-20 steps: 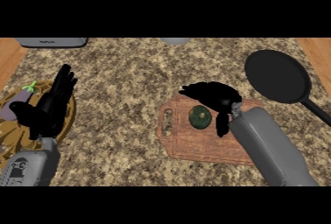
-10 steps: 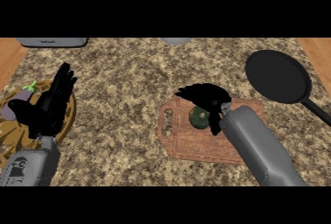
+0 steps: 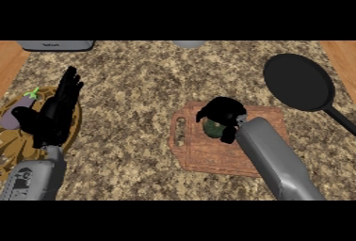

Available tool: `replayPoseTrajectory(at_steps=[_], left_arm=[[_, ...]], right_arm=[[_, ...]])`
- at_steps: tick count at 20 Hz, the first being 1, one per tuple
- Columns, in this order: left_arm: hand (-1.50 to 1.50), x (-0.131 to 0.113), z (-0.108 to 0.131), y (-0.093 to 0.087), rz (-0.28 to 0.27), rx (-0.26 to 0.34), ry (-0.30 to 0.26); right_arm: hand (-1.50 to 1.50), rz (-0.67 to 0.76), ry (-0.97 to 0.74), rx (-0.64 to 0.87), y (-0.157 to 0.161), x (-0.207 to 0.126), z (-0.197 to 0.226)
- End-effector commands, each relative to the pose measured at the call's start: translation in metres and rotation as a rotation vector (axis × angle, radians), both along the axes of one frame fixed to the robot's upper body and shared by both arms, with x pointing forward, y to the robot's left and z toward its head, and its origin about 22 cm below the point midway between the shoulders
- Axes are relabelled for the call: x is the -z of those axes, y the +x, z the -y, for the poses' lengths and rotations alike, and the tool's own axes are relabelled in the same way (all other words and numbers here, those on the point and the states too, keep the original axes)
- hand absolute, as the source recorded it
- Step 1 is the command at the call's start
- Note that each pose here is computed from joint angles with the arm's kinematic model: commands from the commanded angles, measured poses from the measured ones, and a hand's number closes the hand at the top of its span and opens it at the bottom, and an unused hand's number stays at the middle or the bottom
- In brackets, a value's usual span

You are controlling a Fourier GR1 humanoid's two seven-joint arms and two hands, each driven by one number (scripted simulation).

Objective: Pick the squash from the cutting board and place it in the pan

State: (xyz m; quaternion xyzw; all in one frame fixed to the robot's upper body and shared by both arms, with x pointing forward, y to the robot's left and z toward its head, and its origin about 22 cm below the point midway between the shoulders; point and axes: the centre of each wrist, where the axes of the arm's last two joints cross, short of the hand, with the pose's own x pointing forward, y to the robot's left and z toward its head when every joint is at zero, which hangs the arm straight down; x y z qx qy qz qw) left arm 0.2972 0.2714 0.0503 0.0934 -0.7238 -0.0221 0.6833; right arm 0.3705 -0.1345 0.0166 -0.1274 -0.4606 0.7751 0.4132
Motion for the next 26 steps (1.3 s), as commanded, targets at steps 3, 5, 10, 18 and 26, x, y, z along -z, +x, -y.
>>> replayPoseTrajectory(at_steps=[3, 5, 10, 18, 26], left_arm=[[0.0, -0.002, 0.012, 0.013, -0.003, 0.022, -0.005], [0.0, 0.005, 0.005, 0.013, -0.02, 0.005, -0.007], [0.0, 0.01, 0.018, 0.005, -0.004, 0.012, -0.008], [0.0, -0.001, 0.008, 0.008, 0.025, 0.032, -0.014], [0.0, 0.002, 0.006, 0.01, -0.002, 0.07, 0.002]], right_arm=[[1.5, 0.033, 0.017, -0.098, -0.009, 0.016, 0.002], [1.5, 0.023, 0.029, -0.106, -0.014, 0.01, -0.011], [1.5, 0.034, 0.027, 0.113, 0.011, 0.009, -0.021], [1.5, 0.103, 0.1, 1.056, 0.037, -0.02, 0.016], [1.5, 0.667, 0.225, 1.369, 0.059, -0.1, -0.035]])
